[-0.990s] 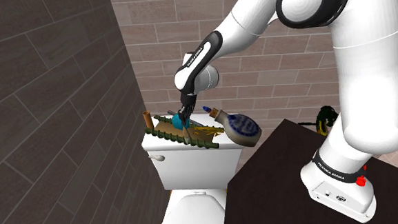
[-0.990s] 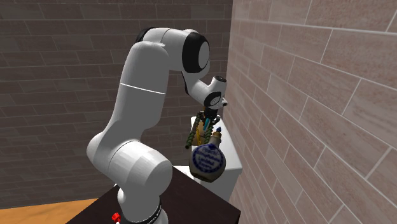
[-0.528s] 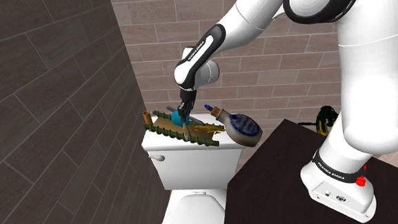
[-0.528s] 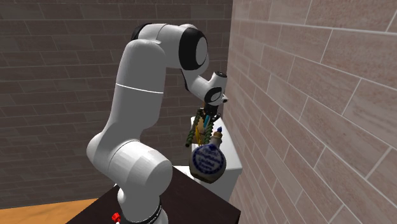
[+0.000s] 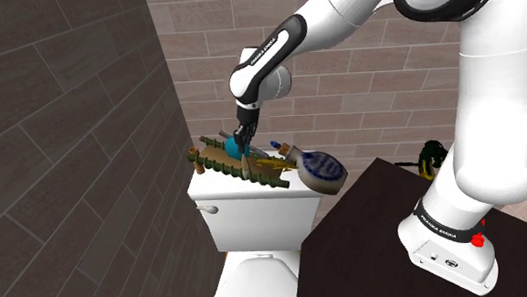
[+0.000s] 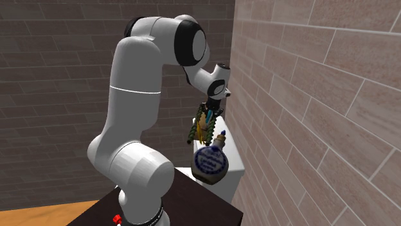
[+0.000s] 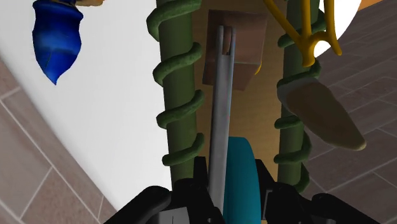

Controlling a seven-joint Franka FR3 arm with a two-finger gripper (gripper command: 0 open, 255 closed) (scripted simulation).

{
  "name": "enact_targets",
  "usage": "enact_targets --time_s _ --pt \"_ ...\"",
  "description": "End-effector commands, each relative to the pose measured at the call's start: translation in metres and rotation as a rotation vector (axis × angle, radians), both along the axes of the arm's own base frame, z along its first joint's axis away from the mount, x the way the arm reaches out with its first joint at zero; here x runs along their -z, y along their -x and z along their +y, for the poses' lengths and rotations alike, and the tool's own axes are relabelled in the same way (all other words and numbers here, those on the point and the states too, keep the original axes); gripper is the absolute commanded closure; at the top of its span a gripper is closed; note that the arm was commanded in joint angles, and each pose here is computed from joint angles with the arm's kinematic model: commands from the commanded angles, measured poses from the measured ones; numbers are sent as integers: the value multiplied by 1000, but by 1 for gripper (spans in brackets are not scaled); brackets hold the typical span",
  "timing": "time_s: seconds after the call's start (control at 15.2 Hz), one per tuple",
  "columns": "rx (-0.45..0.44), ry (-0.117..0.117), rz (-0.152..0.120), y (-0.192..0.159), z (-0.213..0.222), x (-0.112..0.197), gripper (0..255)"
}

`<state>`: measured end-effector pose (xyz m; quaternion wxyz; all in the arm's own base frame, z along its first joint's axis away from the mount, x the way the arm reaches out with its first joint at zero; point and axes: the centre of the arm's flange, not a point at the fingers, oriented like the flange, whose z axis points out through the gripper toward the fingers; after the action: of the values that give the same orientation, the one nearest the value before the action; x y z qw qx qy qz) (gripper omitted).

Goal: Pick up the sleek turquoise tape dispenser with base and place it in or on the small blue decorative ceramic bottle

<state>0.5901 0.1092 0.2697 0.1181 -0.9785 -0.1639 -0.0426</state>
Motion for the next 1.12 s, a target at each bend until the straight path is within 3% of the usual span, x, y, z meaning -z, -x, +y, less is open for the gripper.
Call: enact_targets --time_s 0.0,1.06 --pt "0 0 -1 -1 1 -11 255" --pt "0 0 -1 -1 1 -96 255"
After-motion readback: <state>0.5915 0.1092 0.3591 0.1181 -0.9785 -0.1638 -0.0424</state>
